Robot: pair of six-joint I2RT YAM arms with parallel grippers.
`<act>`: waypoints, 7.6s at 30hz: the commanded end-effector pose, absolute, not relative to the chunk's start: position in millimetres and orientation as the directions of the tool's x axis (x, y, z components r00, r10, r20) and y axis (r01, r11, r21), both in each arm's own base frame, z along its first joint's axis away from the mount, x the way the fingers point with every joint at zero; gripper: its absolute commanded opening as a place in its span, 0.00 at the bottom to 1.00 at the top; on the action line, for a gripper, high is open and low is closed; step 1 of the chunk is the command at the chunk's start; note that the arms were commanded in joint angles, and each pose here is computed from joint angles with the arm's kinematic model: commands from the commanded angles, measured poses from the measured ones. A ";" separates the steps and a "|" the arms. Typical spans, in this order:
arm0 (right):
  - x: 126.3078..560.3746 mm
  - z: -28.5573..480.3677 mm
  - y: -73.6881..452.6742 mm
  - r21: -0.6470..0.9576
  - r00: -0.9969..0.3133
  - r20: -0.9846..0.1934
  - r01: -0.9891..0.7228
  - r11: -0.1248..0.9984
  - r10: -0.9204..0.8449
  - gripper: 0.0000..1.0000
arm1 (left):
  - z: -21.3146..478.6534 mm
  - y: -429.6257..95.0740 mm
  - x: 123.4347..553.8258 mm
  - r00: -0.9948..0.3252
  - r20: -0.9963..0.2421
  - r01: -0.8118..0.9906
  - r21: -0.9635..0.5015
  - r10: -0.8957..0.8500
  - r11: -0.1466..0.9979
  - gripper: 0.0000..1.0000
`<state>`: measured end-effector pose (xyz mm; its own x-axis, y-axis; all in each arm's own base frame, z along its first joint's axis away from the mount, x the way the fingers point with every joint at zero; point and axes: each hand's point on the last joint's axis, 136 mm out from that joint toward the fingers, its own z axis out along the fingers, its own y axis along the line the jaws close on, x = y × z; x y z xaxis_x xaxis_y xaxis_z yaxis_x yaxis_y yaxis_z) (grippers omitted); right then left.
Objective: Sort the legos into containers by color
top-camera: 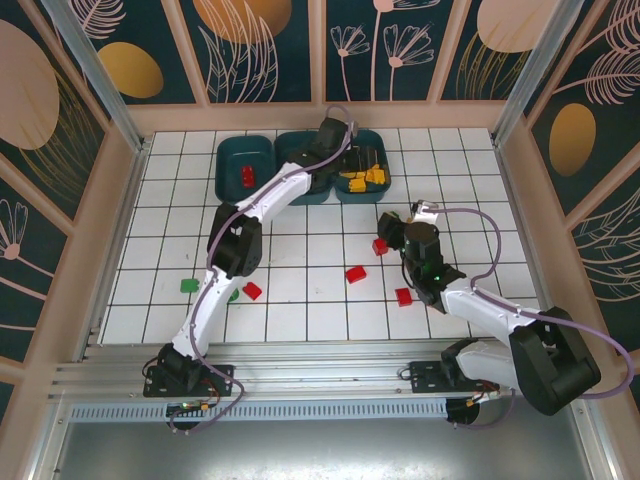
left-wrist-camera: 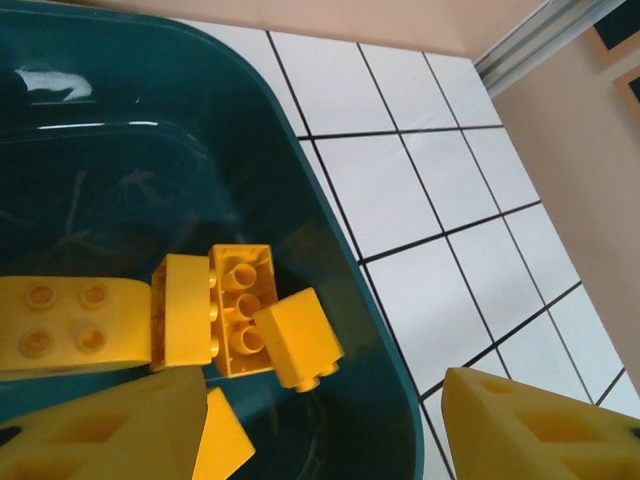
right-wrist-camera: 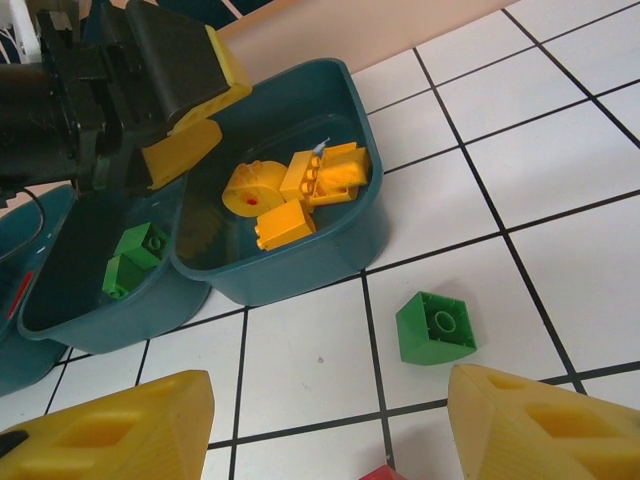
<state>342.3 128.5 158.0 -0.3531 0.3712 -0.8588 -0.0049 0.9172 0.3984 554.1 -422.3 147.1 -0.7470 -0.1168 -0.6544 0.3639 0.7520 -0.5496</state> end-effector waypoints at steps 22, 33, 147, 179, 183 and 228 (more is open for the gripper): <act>348.6 61.9 58.4 0.282 -0.697 -0.600 0.275 0.919 0.393 0.81 | 159.8 -176.0 363.3 -0.590 -0.671 0.007 -0.560 -0.448 0.828 0.90; 321.3 38.1 66.5 0.301 -0.780 -0.486 0.274 0.913 0.394 0.78 | 172.8 -175.7 359.7 -0.573 -0.685 0.037 -0.570 -0.451 0.821 0.90; 340.9 153.3 81.6 0.462 -0.352 -0.811 0.107 0.881 0.468 0.49 | 152.1 -328.2 489.0 -0.762 -0.614 0.235 -0.558 -0.205 0.796 0.07; 340.8 102.2 118.5 0.291 -0.590 -0.768 0.023 0.956 0.248 0.72 | 242.3 -232.8 425.0 -0.490 -0.802 0.169 -0.470 -0.340 0.866 0.98; 333.3 86.0 145.0 0.216 -0.659 -0.740 -0.048 0.975 0.131 0.76 | 188.3 -142.7 373.6 -0.429 -0.770 -0.143 -0.459 -0.473 0.877 0.98; 427.0 171.9 399.3 0.302 -0.572 -0.820 -0.484 0.821 -0.036 0.17 | 63.9 -21.1 301.3 -0.411 -0.502 -0.549 -0.529 -0.761 0.647 0.99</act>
